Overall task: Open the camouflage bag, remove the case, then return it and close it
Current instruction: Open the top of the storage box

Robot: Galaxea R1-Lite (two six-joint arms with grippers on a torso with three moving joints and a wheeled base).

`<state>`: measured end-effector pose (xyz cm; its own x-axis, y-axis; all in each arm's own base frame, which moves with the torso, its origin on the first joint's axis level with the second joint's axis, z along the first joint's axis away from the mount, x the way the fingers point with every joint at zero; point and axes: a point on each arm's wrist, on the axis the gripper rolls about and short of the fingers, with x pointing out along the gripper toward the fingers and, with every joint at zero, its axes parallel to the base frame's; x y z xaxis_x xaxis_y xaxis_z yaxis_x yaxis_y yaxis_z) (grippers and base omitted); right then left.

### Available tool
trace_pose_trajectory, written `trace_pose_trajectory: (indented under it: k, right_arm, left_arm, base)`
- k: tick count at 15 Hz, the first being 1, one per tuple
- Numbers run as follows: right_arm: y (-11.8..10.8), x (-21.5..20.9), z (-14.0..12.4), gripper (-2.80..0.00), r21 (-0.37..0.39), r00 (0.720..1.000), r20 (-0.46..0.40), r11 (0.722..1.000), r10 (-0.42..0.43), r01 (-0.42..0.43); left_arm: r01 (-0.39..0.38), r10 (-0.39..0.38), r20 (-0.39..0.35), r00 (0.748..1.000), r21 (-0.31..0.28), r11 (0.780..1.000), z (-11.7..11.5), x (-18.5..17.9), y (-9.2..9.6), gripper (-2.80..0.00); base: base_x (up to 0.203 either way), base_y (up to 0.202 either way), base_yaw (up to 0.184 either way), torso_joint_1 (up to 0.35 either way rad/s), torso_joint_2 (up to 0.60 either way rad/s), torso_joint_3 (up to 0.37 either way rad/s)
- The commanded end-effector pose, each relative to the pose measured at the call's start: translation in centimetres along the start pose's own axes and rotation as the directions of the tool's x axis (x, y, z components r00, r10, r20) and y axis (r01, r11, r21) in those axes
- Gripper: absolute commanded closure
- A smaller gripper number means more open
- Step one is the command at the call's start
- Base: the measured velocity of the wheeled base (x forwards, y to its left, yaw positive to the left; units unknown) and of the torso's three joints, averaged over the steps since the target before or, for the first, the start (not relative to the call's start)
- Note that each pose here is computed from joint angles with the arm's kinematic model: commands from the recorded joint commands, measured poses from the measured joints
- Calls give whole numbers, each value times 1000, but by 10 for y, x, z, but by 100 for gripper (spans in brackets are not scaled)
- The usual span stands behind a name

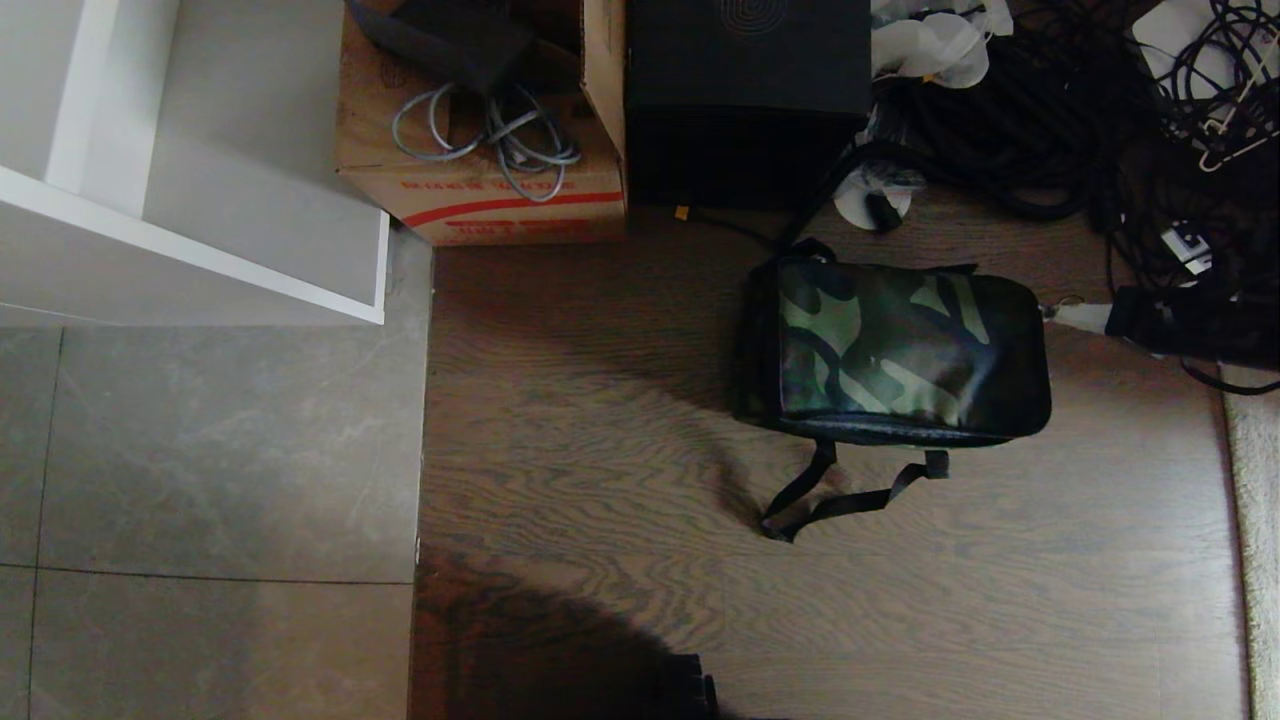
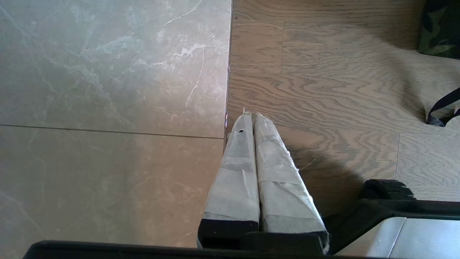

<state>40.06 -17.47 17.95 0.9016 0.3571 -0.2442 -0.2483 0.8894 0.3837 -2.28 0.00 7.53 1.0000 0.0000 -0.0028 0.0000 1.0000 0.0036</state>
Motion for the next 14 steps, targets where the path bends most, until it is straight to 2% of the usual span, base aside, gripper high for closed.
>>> trace_pose_trajectory:
  k: [1,6,7,14]
  right_arm:
    - [2,0,3,0,19,1000,8,1000,7,-7]
    - [1,2,-3,-4,56,1000,-8,998,8,-8]
    - [1,2,-3,-280,56,1000,-10,998,8,-7]
    - [0,0,-11,-280,78,999,-32,997,5,-2]
  left_arm:
    - [0,0,-2,1000,-1,1000,0,0,0,0]
    - [0,0,-2,1000,-1,1000,0,0,0,0]
    - [0,0,-2,1000,-1,1000,0,0,0,0]
    - [0,0,-2,1000,-1,1000,0,0,0,0]
  base:
    - [0,0,0,0,0,0]
    - [0,0,0,0,0,0]
    - [0,0,0,0,0,0]
    - [0,0,0,0,0,0]
